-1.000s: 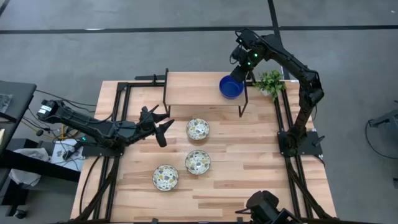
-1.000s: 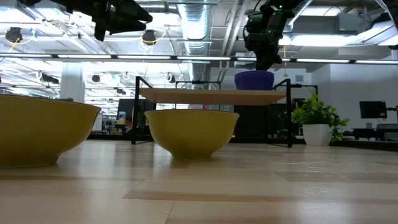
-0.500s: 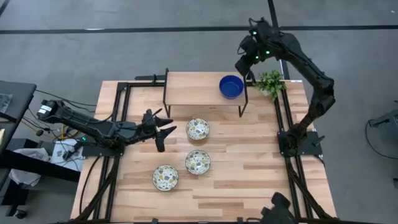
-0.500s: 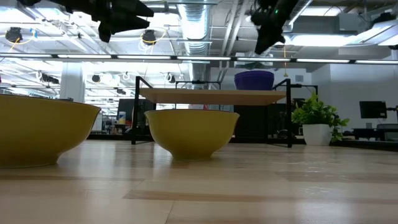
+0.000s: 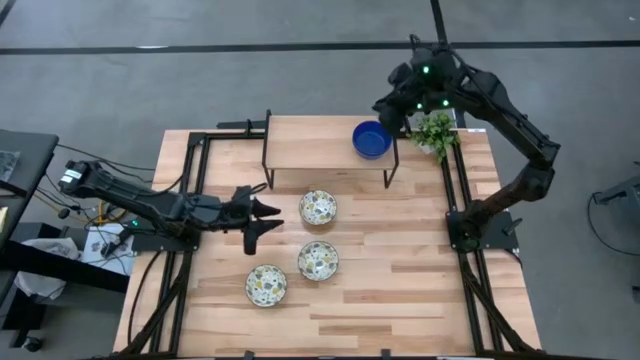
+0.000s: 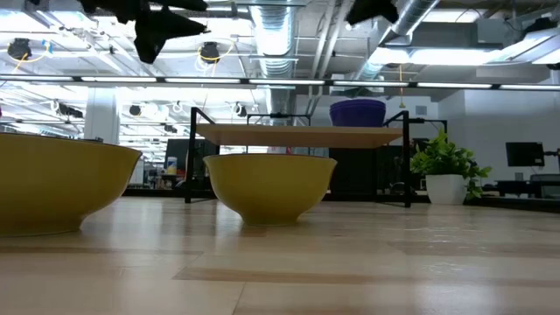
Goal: Pick & Place Mini bowls
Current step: Put the middle white patterned bowl on the shelf
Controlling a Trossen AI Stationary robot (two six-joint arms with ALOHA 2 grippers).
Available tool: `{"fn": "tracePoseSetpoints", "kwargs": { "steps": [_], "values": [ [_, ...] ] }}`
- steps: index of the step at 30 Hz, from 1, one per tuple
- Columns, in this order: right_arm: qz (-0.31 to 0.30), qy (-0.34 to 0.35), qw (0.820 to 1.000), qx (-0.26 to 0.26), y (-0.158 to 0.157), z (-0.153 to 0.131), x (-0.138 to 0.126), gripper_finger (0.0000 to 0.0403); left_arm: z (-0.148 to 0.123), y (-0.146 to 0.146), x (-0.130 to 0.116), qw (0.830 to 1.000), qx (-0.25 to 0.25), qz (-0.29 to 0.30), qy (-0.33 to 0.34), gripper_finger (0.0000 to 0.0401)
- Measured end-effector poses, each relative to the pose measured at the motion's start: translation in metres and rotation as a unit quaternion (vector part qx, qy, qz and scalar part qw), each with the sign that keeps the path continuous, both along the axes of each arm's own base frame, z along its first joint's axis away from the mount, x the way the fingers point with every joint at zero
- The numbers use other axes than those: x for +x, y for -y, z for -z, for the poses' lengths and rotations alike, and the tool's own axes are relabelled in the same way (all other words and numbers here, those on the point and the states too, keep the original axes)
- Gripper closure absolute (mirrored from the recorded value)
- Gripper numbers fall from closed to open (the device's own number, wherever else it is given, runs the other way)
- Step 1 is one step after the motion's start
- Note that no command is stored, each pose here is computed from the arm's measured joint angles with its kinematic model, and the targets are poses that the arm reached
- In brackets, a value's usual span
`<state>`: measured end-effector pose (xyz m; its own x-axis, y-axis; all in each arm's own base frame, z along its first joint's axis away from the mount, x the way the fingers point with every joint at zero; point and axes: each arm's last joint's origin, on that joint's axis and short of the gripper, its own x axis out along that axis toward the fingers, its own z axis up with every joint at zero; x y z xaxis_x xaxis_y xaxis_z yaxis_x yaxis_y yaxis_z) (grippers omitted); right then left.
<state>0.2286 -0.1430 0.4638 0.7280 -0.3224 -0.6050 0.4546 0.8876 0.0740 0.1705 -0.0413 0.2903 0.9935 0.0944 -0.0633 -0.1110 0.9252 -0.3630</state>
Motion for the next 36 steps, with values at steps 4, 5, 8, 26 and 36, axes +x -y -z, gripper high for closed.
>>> {"fn": "tracePoseSetpoints", "kwargs": {
  "steps": [4,5,8,26,36],
  "values": [
    [-0.042,0.016,0.999,0.007,-0.025,-0.002,0.015,0.0336,-0.017,0.0,-0.004,0.998,-0.003,0.023,-0.05,0.0247],
    [-0.05,0.018,0.999,0.007,-0.031,-0.002,0.019,0.0336,-0.021,0.001,-0.004,0.998,-0.002,0.025,-0.063,0.0247],
    [-0.06,0.014,0.998,0.01,-0.048,0.001,0.032,0.0336,-0.03,0.0,-0.007,0.995,-0.002,0.025,-0.096,0.0247],
    [-0.146,-0.056,0.987,0.047,-0.125,0.043,0.094,0.0336,-0.02,0.004,-0.007,0.962,-0.025,0.056,-0.267,0.0247],
    [-0.178,-0.12,0.975,0.058,-0.146,0.081,0.128,0.0336,-0.013,0.014,-0.003,0.951,-0.02,0.091,-0.294,0.0247]
  ]
}}
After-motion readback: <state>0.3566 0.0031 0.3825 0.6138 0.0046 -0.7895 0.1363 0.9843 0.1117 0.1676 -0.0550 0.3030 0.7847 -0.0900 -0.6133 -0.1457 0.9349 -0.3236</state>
